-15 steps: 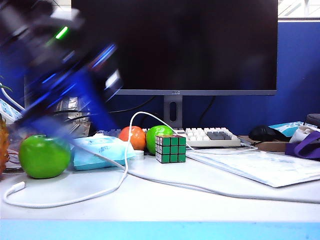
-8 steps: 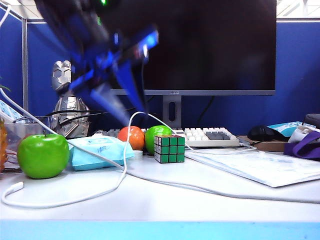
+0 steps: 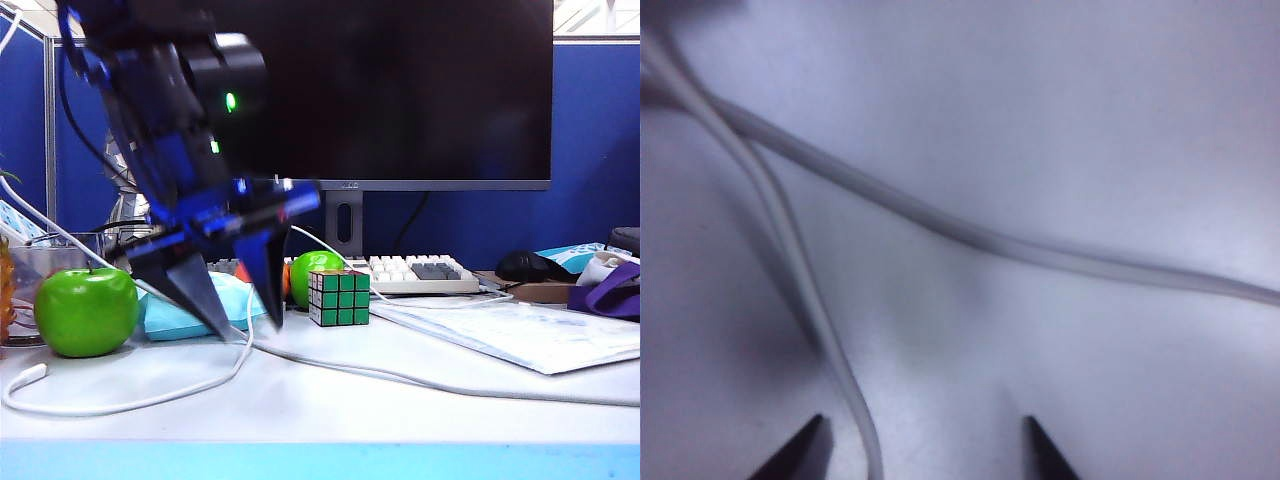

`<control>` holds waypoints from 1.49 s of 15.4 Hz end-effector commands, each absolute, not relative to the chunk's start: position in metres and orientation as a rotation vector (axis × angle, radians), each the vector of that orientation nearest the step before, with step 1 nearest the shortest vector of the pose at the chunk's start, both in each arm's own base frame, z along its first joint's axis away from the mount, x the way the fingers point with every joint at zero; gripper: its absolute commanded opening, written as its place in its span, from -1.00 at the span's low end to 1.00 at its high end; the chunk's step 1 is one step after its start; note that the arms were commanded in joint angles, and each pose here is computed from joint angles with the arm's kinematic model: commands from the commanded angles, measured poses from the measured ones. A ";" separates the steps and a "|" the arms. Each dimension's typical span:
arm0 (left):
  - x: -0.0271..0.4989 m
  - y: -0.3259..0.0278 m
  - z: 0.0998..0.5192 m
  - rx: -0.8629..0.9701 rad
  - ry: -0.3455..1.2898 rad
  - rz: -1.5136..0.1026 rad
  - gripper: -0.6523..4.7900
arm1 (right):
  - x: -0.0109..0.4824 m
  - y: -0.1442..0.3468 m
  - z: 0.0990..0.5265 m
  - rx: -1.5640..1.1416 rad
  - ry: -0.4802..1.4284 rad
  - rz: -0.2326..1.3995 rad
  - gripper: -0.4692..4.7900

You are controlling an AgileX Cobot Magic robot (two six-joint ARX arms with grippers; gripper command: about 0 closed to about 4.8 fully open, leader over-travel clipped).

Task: Pick up the Type-C charging cable and the charging base, insert one end of the Type-C charger into the corresponding slot on the base, and finally place the plugged-in charger back on the table.

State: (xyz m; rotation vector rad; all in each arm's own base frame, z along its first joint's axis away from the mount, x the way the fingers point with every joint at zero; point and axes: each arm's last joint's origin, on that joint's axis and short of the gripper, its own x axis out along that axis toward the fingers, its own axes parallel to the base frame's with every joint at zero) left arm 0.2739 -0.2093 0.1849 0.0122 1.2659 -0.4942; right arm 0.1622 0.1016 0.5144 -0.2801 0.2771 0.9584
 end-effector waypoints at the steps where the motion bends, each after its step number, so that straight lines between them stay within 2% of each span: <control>1: 0.278 -0.214 0.168 0.016 1.301 -0.474 0.18 | 0.160 0.101 0.519 -0.275 0.243 0.962 -0.83; 3: 0.280 -0.215 0.159 0.020 1.320 -0.466 0.17 | 0.160 0.101 0.519 -0.275 0.246 0.961 -0.83; 4: 0.281 -0.216 0.154 0.020 1.333 -0.468 -0.02 | 0.160 0.101 0.519 -0.275 0.246 0.961 -0.83; 5: 0.281 -0.217 0.151 0.019 1.338 -0.476 -0.43 | 0.160 0.101 0.519 -0.275 0.246 0.961 -0.83; 6: 0.281 -0.218 0.151 0.015 1.335 -0.492 -0.76 | 0.160 0.101 0.518 -0.275 0.249 0.962 -0.83; 11: 0.287 -0.228 0.162 -0.104 1.251 -0.641 -0.78 | 0.159 0.101 0.518 -0.276 0.253 0.961 -0.83; 15: 0.291 -0.235 0.199 -0.299 1.094 -0.796 -0.78 | 0.159 0.100 0.518 -0.277 0.257 0.959 -0.83; 17: 0.293 -0.238 0.230 -0.463 0.974 -0.874 -0.78 | 0.159 0.100 0.518 -0.277 0.257 0.959 -0.83; 20: 0.297 -0.241 0.259 -0.709 0.849 -0.895 -0.78 | 0.159 0.100 0.517 -0.277 0.259 0.959 -0.83; 21: 0.300 -0.243 0.269 -0.888 0.838 -0.876 -0.78 | 0.159 0.100 0.516 -0.277 0.280 0.961 -0.83; 23: 0.301 -0.243 0.269 -0.961 0.858 -0.829 -0.78 | 0.158 0.100 0.515 -0.279 0.292 0.962 -0.83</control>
